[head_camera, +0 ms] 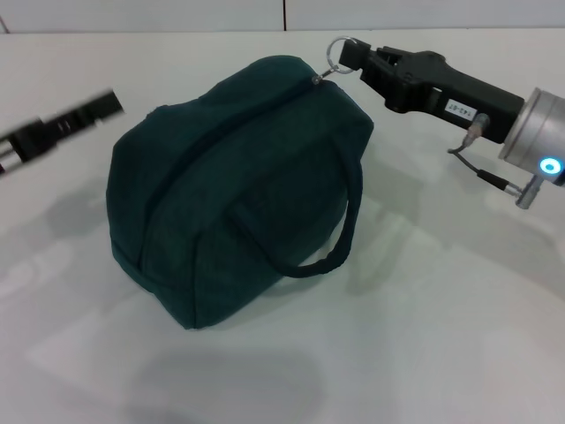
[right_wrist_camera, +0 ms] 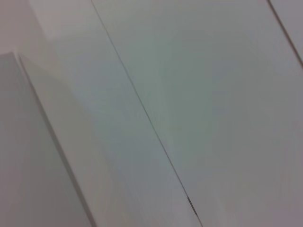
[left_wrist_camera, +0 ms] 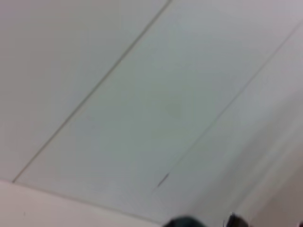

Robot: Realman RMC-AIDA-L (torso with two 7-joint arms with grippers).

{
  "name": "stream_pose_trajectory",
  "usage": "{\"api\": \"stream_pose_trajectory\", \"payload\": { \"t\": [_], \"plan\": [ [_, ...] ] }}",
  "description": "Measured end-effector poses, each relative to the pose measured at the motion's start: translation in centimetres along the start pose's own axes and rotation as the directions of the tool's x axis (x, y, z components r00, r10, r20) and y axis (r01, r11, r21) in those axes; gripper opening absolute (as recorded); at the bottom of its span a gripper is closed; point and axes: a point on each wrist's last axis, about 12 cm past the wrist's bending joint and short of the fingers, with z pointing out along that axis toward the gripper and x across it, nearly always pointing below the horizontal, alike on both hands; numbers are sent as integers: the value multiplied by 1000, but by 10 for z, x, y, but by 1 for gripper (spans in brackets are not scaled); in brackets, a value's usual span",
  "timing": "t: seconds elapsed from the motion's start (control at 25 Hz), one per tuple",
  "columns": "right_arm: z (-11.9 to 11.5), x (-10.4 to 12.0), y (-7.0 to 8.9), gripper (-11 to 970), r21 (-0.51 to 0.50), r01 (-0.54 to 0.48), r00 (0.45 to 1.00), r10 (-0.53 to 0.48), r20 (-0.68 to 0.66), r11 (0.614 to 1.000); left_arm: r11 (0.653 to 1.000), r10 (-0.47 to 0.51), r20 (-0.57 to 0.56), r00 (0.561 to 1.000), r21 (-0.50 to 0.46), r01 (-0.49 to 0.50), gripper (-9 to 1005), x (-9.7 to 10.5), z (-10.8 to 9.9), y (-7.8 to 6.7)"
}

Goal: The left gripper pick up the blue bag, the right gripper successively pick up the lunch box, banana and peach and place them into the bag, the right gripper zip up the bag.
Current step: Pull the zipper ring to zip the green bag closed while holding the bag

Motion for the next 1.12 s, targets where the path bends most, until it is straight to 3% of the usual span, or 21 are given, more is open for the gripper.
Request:
{"api": "stream_pose_trajectory", "payload": {
  "t": [0.2, 0.44, 0.72, 1.12],
  "plan": [
    [-5, 1, 1, 15, -16, -7, 1000, 8, 8, 1000, 999, -3, 25, 1000, 48, 1, 703, -25, 15, -2],
    [-7, 3, 3, 15, -37, -3, 1000, 3, 11, 999, 991, 36, -121, 992, 130, -20, 894, -46, 72, -8],
    [-6, 2, 5, 16, -52, -2, 1000, 3, 16, 999, 994, 29, -349, 937, 109, 9, 866, -48, 119, -14],
    [-7, 4, 7, 16, -74, -9, 1000, 11, 20, 997, 999, 38, -451, 892, 51, -17, 825, -42, 136, -11]
  ]
}}
